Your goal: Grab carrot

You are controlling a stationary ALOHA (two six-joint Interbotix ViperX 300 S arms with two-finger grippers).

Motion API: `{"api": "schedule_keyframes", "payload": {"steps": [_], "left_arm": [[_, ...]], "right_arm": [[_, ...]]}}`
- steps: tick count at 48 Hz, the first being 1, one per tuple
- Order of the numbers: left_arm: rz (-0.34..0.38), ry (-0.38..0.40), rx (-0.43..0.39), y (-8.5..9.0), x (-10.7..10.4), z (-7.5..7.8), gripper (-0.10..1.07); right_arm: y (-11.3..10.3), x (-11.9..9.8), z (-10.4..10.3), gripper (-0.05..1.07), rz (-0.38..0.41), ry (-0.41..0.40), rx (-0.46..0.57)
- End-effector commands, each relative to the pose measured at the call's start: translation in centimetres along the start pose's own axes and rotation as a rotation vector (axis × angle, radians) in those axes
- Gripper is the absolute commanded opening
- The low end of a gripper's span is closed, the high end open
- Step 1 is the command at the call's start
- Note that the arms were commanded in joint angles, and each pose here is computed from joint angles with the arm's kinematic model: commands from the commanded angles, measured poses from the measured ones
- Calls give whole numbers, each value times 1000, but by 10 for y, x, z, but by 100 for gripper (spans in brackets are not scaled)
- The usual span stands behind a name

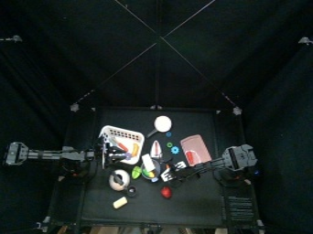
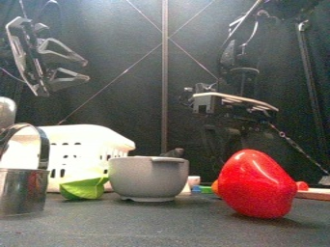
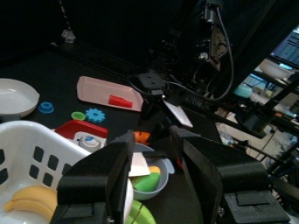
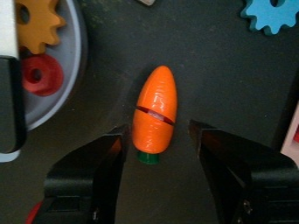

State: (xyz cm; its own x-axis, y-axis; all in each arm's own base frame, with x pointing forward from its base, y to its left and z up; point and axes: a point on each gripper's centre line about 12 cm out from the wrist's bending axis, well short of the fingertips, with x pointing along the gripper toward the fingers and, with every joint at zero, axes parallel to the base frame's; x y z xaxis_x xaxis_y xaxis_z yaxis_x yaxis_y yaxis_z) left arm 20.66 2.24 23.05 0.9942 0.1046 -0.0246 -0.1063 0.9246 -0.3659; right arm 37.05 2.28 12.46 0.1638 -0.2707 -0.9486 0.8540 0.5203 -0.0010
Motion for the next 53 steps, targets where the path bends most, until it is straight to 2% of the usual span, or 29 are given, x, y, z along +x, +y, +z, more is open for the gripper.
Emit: {"api": "schedule_keyframes", "payload": {"steps": [1,14,25,32,45,53], "left_arm": [[-4,-17,3,-2,2,6,79],[-2,-19,2,-1,2,6,79],[-1,-18,2,-1,2,6,79],[1,-18,1,-1,2,6,79],[0,-20,2,-1,2,6,79],[0,-18,0,-1,2,6,79]], "right_arm": [[1,-4,4,89,18,-6,8],[-3,7,-2,85,32,4,2],[-11,16,-6,72,60,31,33],[-15,5,-2,67,76,8,27],[-15,-21,9,67,143,-39,44],[-15,-23,11,67,147,-54,36]]}}
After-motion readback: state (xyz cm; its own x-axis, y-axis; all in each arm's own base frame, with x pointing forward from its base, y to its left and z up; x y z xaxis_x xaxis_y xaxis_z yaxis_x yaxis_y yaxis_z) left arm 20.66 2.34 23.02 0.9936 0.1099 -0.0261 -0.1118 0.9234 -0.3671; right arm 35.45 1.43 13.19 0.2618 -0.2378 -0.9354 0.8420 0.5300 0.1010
